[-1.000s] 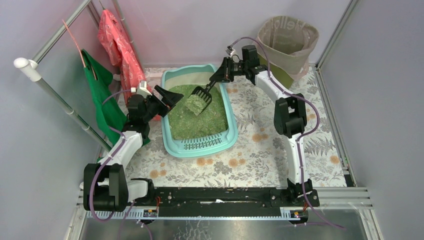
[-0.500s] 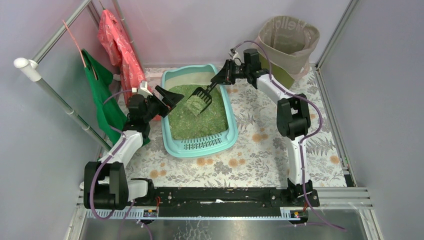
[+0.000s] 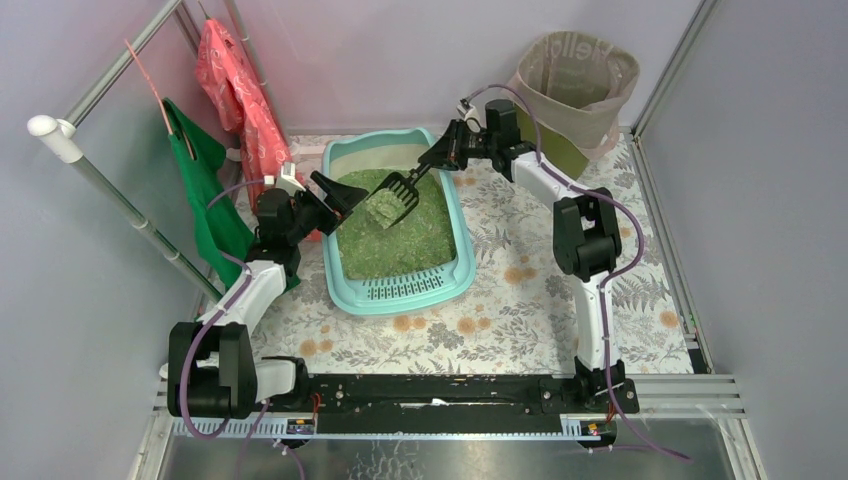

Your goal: Clean the litter box

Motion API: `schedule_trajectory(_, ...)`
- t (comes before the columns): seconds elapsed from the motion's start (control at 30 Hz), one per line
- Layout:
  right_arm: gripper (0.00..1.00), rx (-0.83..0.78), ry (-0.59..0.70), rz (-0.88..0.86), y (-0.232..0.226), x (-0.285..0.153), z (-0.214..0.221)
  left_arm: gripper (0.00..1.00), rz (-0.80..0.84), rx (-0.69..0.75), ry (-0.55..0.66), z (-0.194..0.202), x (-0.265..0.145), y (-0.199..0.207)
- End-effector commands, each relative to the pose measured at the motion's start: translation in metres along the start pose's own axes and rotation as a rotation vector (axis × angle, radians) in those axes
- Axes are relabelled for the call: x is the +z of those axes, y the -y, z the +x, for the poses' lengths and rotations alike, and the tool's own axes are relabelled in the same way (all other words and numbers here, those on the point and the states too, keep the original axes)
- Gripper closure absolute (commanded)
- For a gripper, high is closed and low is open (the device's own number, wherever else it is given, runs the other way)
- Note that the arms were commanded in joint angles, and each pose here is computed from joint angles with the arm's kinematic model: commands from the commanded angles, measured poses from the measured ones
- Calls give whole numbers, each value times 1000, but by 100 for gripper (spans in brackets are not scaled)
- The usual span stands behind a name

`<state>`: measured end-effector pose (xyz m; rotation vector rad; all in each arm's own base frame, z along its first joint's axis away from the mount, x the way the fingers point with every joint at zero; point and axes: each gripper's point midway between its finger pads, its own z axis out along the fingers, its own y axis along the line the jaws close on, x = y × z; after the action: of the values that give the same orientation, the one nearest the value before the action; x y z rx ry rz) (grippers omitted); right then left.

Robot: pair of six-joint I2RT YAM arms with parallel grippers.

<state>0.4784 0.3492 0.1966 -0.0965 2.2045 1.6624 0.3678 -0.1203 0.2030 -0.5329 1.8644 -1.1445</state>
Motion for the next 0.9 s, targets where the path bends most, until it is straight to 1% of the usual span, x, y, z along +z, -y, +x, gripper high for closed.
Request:
schedule_trajectory(0.0, 100, -59, 74, -95, -41, -18, -22, 2, 41, 28, 23, -7, -1, 8)
schedule_trajectory(0.03, 100, -17, 125, -98, -33, -24, -26, 2, 46, 33, 23, -7, -2, 10)
schedule_trajectory(0.07, 100, -2, 84, -97, -31, -18, -19, 2, 47, 39, 26, -8, -3, 12)
schedule_trajectory(0.1, 100, -7, -4, -108, -34, -9, -4, 2, 40, 40, 27, -8, -3, 11)
schedule_trajectory(0.13, 100, -15, -21, -117, -33, -6, -1, 2, 30, 39, 27, -8, -3, 8)
schedule_trajectory(0.2, 100, 17, 99, -131, -26, -25, -25, 2, 32, 37, 22, -7, -3, 9)
schedule_trajectory(0.23, 100, 29, 115, -136, -26, -28, -29, 2, 38, 39, 22, -7, -3, 10)
schedule_trajectory(0.3, 100, 23, 6, -160, -34, -13, -10, 2, 33, 41, 27, -8, -4, 10)
schedule_trajectory(0.33, 100, 36, 22, -173, -32, -14, -9, 2, 28, 40, 28, -9, -3, 8)
schedule_trajectory(0.4, 100, 88, 133, -198, -28, -29, -27, 2, 33, 40, 24, -9, -3, 10)
schedule_trajectory(0.43, 100, 90, 98, -206, -31, -22, -20, 2, 34, 42, 25, -8, -3, 10)
schedule_trajectory(0.47, 100, 100, 23, -219, -35, -13, -4, 2, 35, 42, 25, -8, -4, 11)
schedule_trajectory(0.5, 100, 128, 5, -241, -37, -13, 2, 2, 31, 41, 23, -8, -4, 10)
schedule_trajectory(0.53, 100, 135, 60, -265, -38, -25, -9, 2, 24, 40, 19, -7, -3, 8)
schedule_trajectory(0.57, 100, 134, 124, -262, -31, -40, -23, 2, 24, 44, 19, -7, -4, 9)
schedule_trajectory(0.6, 100, 106, 136, -236, -30, -41, -26, 2, 26, 47, 21, -7, -5, 10)
schedule_trajectory(0.67, 100, 57, 65, -154, -27, -29, -13, 2, 20, 47, 31, -8, -6, 8)
schedule_trajectory(0.77, 100, 45, 115, -125, -23, -32, -14, 2, 21, 44, 25, -8, -4, 8)
schedule_trajectory(0.8, 100, 57, 49, -99, -17, -22, 0, 2, 25, 39, 27, -9, -3, 9)
schedule_trajectory(0.83, 100, 30, 17, -113, -24, -18, 4, 2, 29, 36, 28, -9, -3, 9)
schedule_trajectory(0.87, 100, 16, 60, -138, -31, -24, -5, 2, 33, 36, 26, -9, -2, 10)
